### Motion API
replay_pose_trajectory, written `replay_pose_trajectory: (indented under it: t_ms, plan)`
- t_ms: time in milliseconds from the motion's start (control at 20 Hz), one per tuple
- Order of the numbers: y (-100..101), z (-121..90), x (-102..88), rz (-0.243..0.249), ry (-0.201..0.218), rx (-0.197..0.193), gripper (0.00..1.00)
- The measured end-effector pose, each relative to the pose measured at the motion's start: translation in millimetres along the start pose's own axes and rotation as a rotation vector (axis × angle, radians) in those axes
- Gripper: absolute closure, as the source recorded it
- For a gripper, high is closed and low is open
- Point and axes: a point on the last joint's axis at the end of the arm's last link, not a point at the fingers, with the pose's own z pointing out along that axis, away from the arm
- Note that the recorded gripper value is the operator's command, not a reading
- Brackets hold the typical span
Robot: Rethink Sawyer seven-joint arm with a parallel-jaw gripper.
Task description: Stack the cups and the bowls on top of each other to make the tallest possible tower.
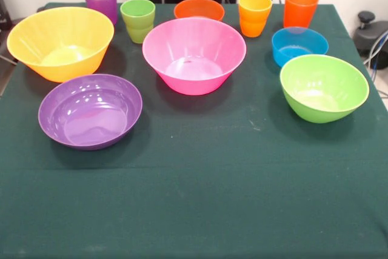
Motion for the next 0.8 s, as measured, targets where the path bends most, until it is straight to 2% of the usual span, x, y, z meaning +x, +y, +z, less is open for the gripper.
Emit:
replay_pose_trajectory:
  t_ms: [500,800]
  plan:
    - [2.3,17.5,-12.6,-0.007,-0.021,0.021,0.00]
    - [10.8,19.6,-19.5,0.025,-0.029,0.038,0.00]
